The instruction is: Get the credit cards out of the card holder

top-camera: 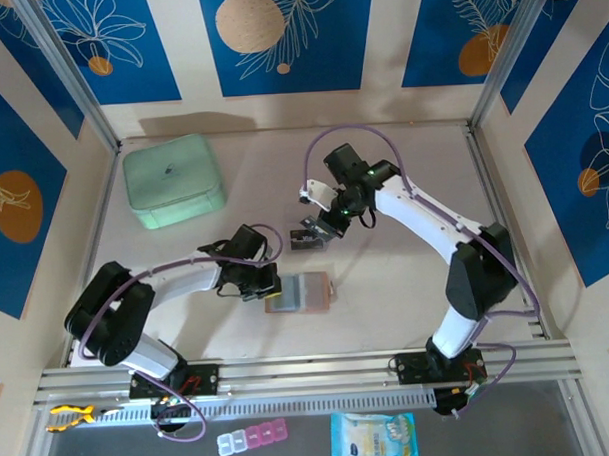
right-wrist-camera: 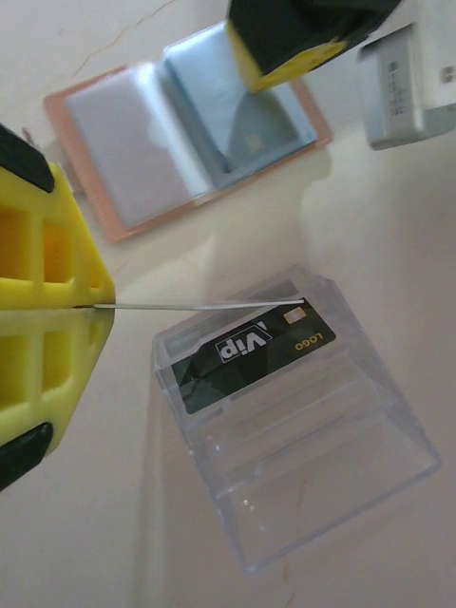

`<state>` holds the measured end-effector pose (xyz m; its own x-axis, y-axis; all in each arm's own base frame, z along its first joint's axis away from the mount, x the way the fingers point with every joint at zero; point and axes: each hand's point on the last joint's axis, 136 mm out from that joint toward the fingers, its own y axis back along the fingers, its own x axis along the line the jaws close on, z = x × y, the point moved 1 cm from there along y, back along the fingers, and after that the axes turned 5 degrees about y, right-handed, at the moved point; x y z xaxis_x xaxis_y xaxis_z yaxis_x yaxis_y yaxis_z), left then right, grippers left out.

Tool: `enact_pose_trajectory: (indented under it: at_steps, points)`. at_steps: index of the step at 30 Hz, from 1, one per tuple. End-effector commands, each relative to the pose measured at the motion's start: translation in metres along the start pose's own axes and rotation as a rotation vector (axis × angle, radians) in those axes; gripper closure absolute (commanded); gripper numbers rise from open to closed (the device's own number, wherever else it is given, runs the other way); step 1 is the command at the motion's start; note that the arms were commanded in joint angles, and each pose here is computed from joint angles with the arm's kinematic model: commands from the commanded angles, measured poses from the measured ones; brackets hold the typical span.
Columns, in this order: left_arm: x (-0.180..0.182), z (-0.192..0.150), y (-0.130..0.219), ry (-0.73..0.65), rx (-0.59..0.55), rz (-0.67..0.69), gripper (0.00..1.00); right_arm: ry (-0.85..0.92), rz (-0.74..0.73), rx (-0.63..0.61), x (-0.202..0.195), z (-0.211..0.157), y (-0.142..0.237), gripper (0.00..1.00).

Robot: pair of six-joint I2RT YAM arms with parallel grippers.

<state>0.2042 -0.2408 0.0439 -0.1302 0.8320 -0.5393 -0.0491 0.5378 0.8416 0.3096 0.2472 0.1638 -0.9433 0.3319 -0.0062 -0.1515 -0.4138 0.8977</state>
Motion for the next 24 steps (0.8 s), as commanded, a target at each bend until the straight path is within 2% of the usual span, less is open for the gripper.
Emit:
enact_pose_trajectory:
  at_steps: [1,5,15,24]
  points:
    - [-0.003,0.001,0.006,-0.003,-0.03,-0.012,0.94,0.167,0.056,0.098,-0.001,-0.008,-0.007,1.0]
    - [-0.005,0.001,0.013,-0.006,-0.053,-0.024,0.91,0.225,0.081,0.133,-0.011,-0.001,-0.016,1.0]
    - [0.006,0.006,0.037,0.007,-0.132,-0.017,0.9,0.271,0.095,0.132,-0.028,0.018,-0.035,1.0]
    - [0.021,0.007,0.044,0.043,-0.141,-0.006,0.9,0.279,0.124,0.155,-0.03,0.016,-0.062,1.0]
